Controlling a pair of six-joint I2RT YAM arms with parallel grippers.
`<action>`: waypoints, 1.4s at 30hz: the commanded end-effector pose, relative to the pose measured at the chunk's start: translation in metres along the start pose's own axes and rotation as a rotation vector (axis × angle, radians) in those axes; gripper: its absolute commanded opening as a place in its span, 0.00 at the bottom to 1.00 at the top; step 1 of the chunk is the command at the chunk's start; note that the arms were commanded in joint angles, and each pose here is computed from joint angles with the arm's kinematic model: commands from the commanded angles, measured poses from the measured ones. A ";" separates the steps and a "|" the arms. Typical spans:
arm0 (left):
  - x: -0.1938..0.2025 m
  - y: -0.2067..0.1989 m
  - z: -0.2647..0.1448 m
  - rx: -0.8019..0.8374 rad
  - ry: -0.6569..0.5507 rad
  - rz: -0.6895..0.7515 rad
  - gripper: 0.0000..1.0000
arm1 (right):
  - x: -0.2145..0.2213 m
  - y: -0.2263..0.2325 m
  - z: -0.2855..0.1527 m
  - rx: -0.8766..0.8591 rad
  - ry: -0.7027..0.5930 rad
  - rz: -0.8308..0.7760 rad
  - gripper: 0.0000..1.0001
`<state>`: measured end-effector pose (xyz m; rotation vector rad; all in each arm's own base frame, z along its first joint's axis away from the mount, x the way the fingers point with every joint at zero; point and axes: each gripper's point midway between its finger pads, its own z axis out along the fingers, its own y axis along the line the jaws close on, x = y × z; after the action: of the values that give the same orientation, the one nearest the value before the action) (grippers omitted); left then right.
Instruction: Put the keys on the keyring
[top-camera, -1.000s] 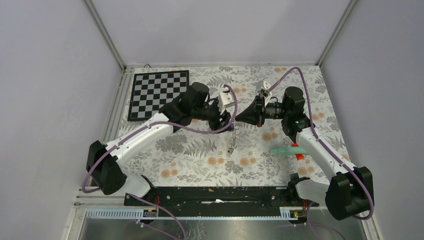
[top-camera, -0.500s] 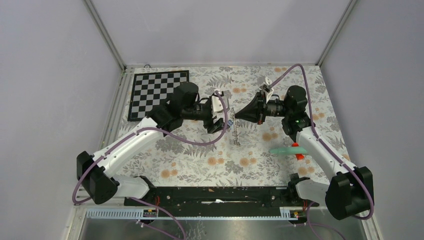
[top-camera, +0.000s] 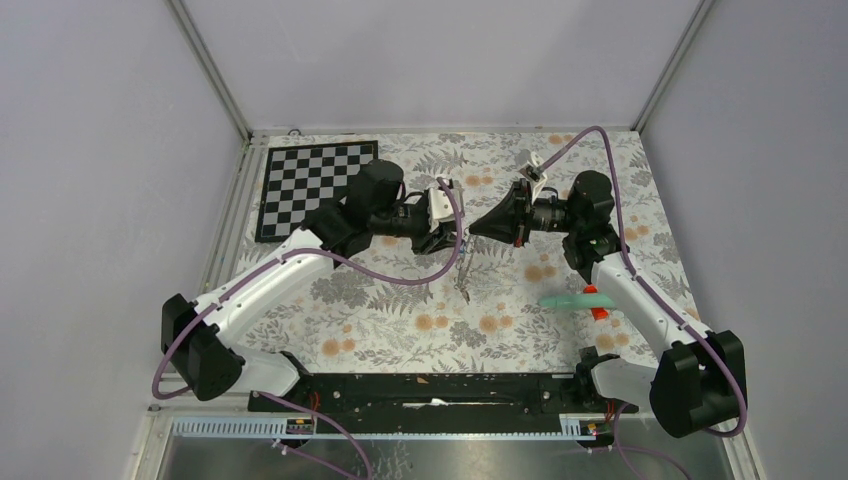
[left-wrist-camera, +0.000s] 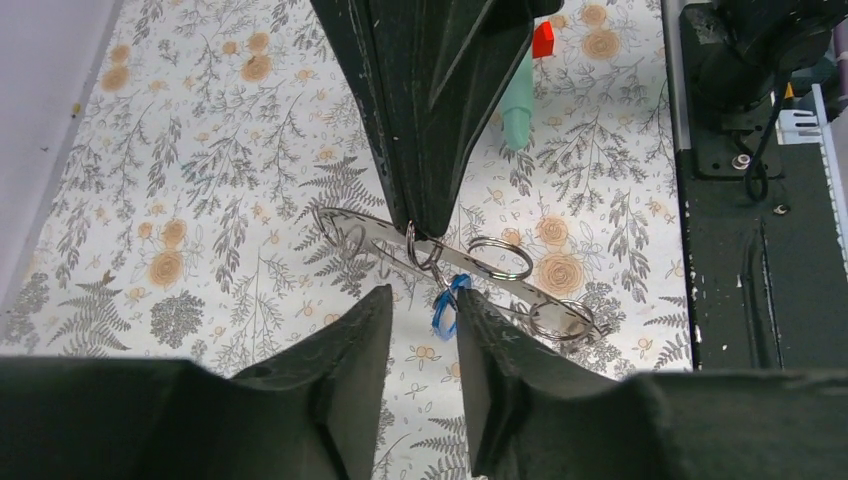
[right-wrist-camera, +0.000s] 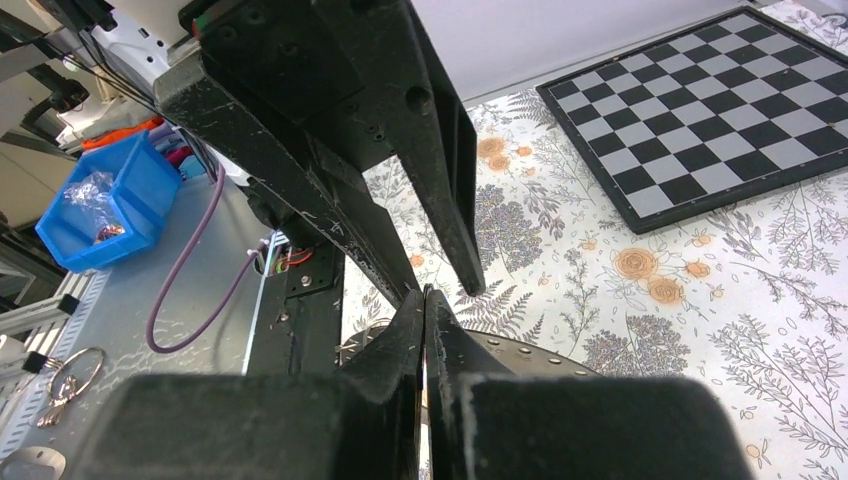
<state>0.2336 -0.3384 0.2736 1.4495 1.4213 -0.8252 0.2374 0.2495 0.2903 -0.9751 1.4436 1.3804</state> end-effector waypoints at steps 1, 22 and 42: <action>-0.036 0.002 -0.005 0.009 -0.100 0.060 0.34 | -0.007 -0.005 0.000 0.025 -0.015 -0.044 0.00; -0.038 0.002 0.020 -0.008 -0.067 0.027 0.00 | -0.006 -0.037 -0.001 0.196 -0.056 0.040 0.00; -0.030 0.011 -0.019 -0.090 -0.035 0.082 0.61 | 0.002 -0.022 -0.009 0.114 -0.032 -0.065 0.00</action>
<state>0.2369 -0.3511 0.2748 1.4478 1.4431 -0.7799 0.2690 0.2409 0.2632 -0.7968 1.5801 1.2804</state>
